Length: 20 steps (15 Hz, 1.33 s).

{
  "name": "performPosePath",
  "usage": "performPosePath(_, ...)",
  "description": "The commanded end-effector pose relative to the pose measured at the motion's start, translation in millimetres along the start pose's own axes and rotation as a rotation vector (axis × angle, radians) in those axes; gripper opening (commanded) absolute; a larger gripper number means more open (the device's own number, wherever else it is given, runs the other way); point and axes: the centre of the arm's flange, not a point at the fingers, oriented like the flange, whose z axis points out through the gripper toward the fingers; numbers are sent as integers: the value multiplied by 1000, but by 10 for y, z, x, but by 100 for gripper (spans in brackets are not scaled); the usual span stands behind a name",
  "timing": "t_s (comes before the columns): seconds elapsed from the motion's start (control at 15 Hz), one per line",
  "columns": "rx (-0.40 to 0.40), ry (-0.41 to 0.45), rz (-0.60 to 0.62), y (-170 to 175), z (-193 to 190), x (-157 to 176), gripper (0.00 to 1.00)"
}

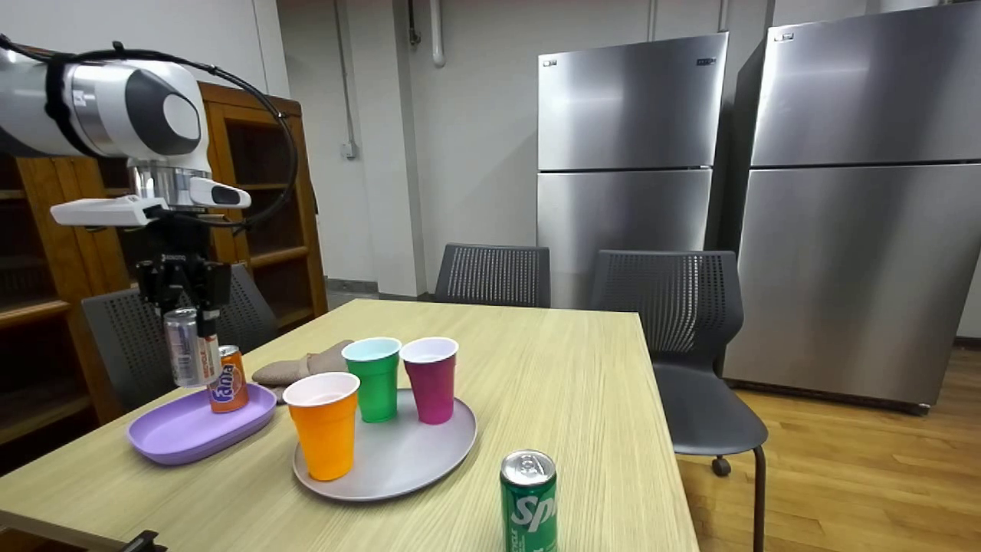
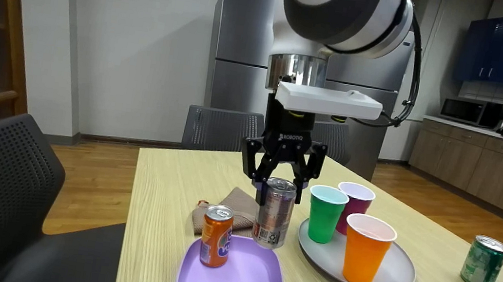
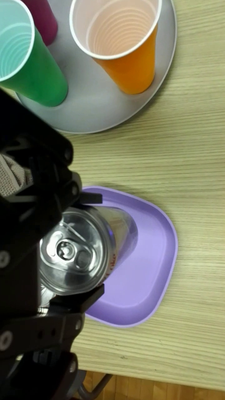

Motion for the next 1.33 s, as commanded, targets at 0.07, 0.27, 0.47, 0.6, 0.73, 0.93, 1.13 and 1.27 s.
performPosePath(0.07, -6, -14, -10, -32, 87, 286, 39)
performPosePath(0.27, -13, -29, -5, -1, 195, 373, 39)
performPosePath(0.47, -19, -42, 0, 50, 294, 436, 39)
performPosePath(0.6, -16, -45, 4, 78, 358, 468, 39)
performPosePath(0.73, -13, -49, 10, 94, 413, 508, 39)
performPosePath(0.93, -8, -57, 14, 123, 483, 578, 39)
performPosePath(1.13, -1, -53, 21, 148, 553, 660, 39)
performPosePath(1.27, 1, -50, 25, 159, 612, 712, 39)
